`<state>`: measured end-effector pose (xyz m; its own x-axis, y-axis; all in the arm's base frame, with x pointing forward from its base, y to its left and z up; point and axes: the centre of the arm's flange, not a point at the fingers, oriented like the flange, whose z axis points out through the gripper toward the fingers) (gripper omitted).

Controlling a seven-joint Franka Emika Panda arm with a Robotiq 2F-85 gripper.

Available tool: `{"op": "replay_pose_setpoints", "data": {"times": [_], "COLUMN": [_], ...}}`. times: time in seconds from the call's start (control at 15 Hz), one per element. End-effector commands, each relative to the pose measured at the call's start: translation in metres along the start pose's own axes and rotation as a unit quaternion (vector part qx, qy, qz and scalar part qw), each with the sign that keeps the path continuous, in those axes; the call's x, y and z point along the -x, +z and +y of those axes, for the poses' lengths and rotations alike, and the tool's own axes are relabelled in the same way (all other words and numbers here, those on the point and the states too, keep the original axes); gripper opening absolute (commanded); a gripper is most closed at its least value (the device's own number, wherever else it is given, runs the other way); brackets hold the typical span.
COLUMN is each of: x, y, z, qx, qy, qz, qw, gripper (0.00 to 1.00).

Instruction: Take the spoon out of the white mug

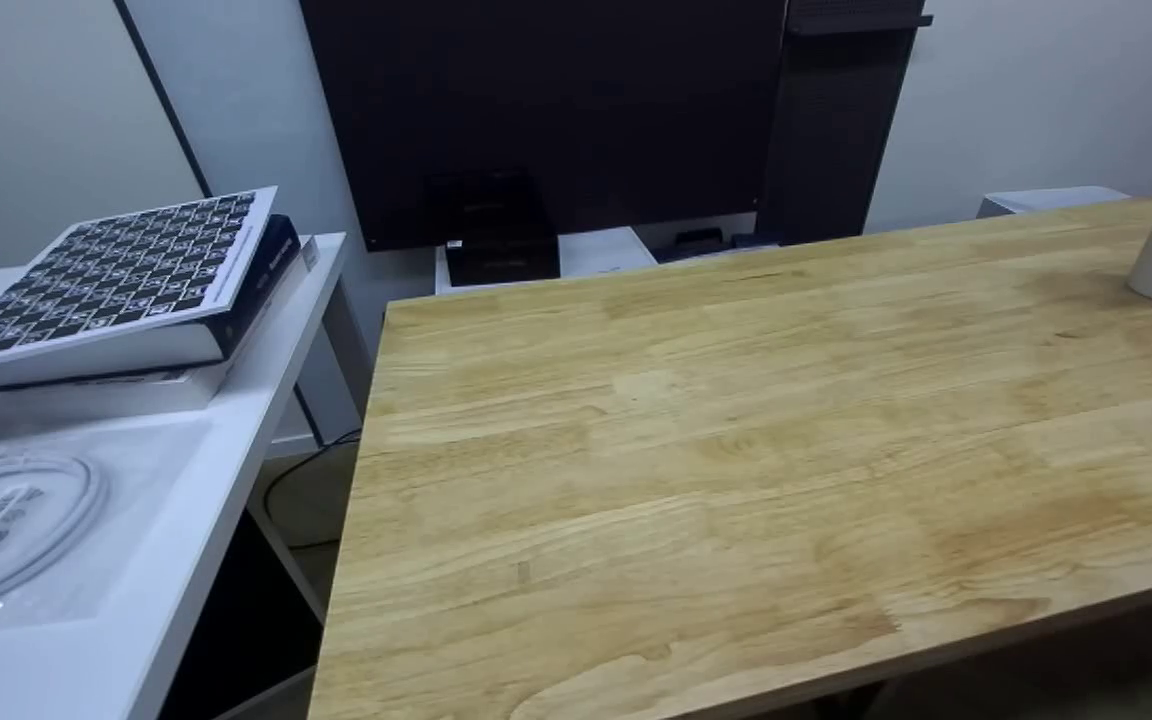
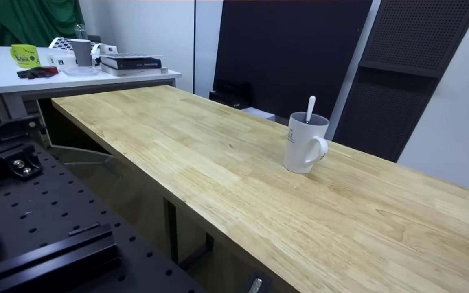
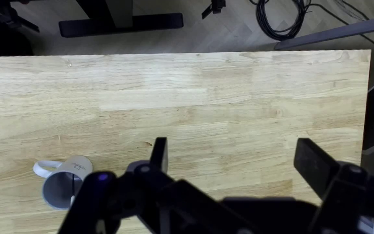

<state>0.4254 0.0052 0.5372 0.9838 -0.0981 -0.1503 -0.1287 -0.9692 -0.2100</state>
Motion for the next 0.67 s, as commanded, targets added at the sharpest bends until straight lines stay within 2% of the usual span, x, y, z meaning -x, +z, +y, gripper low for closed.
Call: {"op": "replay_pose_setpoints", "data": {"times": [0.0,0.33,0.6], "x": [0.000,-0.011,-0.040], "y": [0.000,0.001,0.000], "z": [0.000,0.001,0.007], "qx": [0.000,0.007,0.022], "qy": [0.000,-0.007,-0.013], "qz": [0.000,0.000,0.012], "qw": [1.0000,1.0000,0.9996], "gripper": [1.00,1.00,1.00]}}
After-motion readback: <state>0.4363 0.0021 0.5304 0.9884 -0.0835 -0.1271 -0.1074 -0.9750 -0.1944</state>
